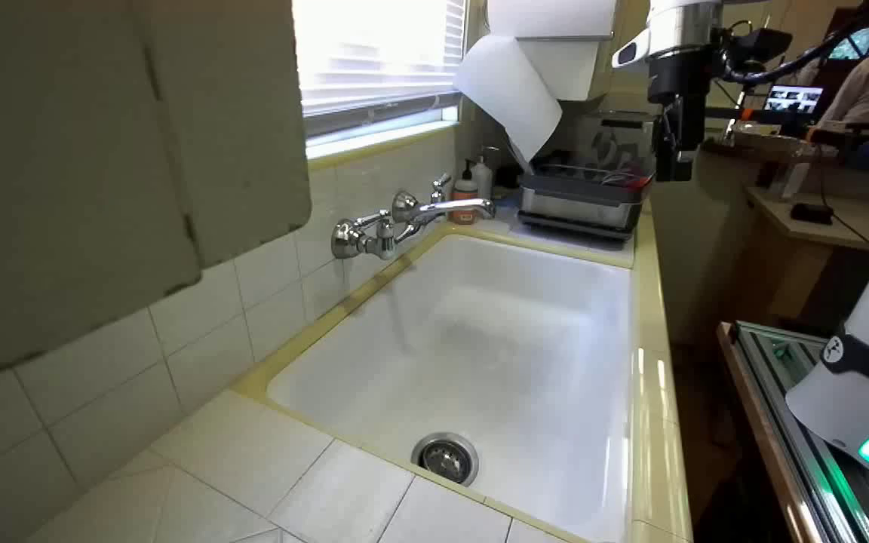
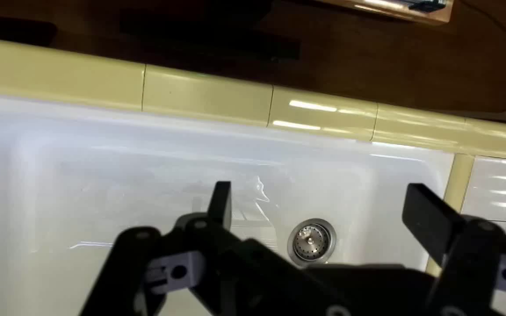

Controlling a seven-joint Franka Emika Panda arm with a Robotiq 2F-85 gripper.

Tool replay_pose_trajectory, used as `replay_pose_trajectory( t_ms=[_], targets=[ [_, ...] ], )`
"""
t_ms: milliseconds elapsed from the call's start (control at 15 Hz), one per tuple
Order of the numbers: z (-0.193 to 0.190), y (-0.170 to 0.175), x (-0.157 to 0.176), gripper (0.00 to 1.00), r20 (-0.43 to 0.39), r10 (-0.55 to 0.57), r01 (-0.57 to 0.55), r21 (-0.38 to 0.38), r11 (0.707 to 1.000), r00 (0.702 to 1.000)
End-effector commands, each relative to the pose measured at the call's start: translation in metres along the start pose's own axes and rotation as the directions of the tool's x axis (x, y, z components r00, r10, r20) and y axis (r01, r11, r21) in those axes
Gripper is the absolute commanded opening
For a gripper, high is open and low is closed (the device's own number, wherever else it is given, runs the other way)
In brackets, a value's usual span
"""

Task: Use the left tap handle to open the tap, then turn the tap faucet to the right

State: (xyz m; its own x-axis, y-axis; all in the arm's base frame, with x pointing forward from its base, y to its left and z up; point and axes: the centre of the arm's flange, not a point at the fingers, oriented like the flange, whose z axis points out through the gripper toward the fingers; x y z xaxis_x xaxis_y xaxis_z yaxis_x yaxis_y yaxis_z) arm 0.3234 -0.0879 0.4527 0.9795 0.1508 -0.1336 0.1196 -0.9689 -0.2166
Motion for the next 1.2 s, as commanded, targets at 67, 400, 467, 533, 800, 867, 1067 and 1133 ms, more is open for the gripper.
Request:
replay_pose_trajectory(
  t_ms=[67,400,467,533,800,867,1067,1133],
  targets=[
    [0.000,0.000,0.000,1.00,0.000,0.000,0.000,0.000,1.000,1.000],
    [0.000,0.000,0.000,1.00,0.000,0.000,0.000,0.000,1.000,1.000],
    [0.000,0.000,0.000,1.00,0.000,0.000,0.000,0.000,1.000,1.000],
    [0.000,0.000,0.000,1.00,0.000,0.000,0.000,0.000,1.000,1.000],
    [-0.011,0.008,0.009,1.00,-0.063,0.034,-0.034,-0.014,0.999,0.997],
    [-0.020,0.014,0.015,1.00,-0.120,0.060,-0.063,-0.015,0.998,0.991],
    [-0.039,0.023,0.032,1.00,-0.234,0.084,-0.091,-0.022,0.996,0.969],
    [-0.042,0.025,0.041,1.00,-0.267,0.085,-0.096,-0.028,0.995,0.960]
  ],
)
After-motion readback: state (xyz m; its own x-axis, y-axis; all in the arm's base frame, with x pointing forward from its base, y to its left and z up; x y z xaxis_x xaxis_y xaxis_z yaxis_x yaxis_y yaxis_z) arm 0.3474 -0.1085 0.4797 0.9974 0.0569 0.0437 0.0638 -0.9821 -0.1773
